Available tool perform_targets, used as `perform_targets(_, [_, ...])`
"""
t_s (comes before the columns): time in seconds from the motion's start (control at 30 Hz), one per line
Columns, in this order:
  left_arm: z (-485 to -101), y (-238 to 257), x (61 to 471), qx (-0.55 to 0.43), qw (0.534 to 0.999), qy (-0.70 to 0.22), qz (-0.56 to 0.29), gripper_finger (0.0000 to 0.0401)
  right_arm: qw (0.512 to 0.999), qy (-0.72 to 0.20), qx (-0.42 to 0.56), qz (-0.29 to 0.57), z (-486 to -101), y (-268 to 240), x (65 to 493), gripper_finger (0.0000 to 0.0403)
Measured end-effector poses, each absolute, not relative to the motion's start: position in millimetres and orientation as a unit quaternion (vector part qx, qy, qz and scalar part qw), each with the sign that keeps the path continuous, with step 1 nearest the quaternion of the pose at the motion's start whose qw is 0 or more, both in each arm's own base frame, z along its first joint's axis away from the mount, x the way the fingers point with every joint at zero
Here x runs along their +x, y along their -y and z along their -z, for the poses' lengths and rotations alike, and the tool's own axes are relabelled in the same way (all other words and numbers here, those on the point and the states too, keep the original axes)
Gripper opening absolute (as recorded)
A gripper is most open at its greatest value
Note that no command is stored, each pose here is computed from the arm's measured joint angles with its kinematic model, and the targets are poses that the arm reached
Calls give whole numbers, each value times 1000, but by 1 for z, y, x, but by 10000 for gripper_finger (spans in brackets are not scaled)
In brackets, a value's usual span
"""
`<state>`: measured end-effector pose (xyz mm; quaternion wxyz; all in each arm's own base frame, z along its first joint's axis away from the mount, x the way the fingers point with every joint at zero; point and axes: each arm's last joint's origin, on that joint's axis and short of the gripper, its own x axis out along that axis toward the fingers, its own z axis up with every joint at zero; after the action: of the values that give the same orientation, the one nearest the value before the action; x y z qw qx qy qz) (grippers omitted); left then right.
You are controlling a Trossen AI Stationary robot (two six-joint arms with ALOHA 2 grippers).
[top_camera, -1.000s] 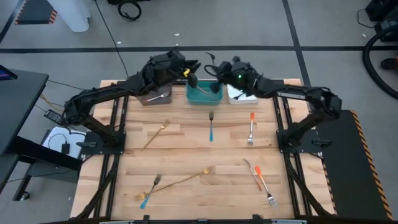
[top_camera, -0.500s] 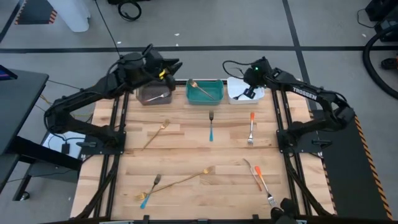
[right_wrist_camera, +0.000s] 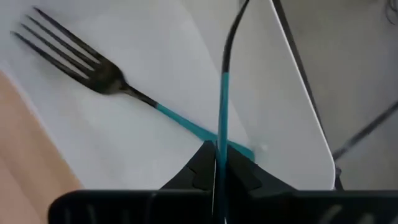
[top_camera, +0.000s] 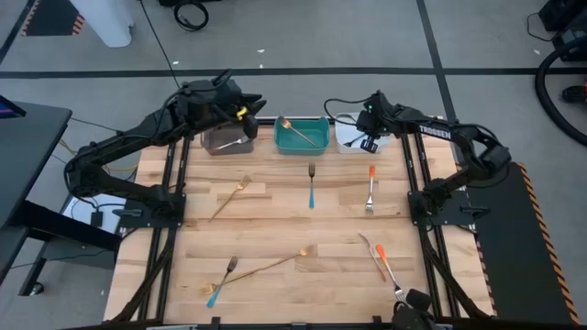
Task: Sort silverware by color (type)
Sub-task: Put the blue fork into the white bin, then put the orange fork into the black bin
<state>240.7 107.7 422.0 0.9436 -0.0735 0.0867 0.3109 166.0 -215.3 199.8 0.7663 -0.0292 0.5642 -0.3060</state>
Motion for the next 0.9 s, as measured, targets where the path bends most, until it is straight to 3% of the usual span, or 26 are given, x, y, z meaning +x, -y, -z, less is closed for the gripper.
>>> perform_targets(0.63, [-416,-108,238,-90,932,-115,-331,112,724,-567,-69,387,-216,204,169,80])
perform_targets(0.9, [-387,-109,243,-137,902,-224,-343,112,729,-502,-113,451,-262,184,180,80])
